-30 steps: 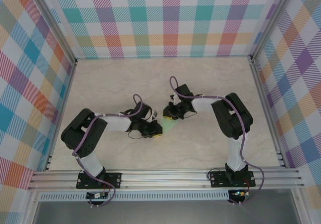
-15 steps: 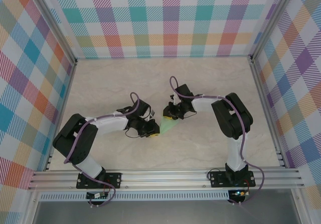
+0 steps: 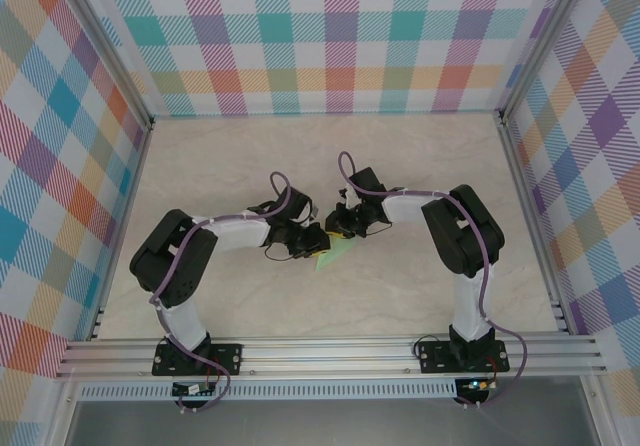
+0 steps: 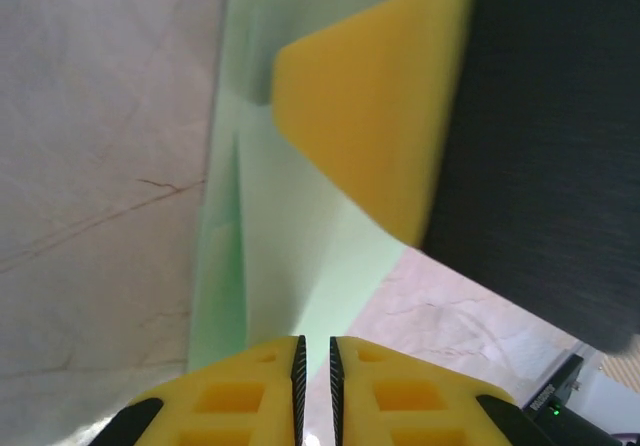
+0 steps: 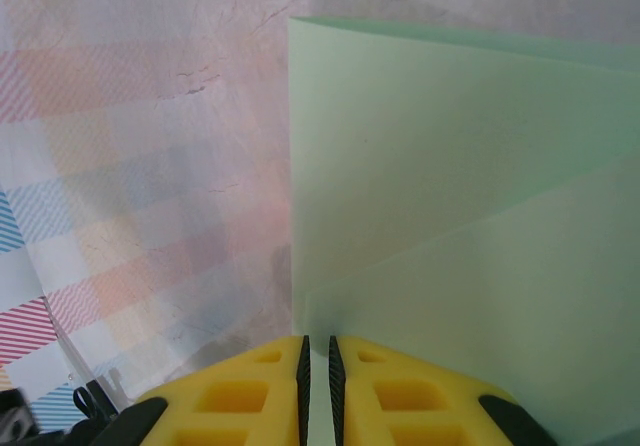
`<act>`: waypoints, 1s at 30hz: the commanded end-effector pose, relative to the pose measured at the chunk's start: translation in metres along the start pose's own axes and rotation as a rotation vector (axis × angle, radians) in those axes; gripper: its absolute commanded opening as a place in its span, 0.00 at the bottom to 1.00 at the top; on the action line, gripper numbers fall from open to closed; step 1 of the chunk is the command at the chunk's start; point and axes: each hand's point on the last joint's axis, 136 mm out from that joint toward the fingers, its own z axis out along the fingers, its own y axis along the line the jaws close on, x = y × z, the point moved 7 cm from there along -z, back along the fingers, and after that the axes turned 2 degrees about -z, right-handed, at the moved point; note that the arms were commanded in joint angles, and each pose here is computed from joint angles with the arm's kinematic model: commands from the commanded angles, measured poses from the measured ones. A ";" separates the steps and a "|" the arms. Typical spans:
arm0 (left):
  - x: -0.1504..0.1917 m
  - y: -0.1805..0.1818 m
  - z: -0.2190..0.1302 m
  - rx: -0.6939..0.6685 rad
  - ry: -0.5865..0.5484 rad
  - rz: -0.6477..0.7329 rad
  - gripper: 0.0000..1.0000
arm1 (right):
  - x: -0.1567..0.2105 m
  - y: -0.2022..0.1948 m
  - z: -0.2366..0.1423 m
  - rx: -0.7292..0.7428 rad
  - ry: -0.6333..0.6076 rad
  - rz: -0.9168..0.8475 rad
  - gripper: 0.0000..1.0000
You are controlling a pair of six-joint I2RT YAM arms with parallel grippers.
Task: Fold a paper plane with a square sheet of paper (pick it up from the middle)
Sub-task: Fourth fold the wing at the center of the table.
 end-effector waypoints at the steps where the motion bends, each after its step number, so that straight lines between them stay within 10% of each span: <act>1: -0.001 0.007 0.008 0.003 0.016 -0.020 0.16 | 0.028 -0.056 0.019 0.204 0.089 0.108 0.17; 19: 0.032 0.074 0.021 -0.248 0.089 -0.095 0.10 | -0.011 0.029 -0.055 0.049 -0.067 -0.039 0.20; 30: 0.030 0.071 0.021 -0.232 0.082 -0.091 0.10 | 0.027 0.020 -0.023 -0.025 0.023 0.003 0.12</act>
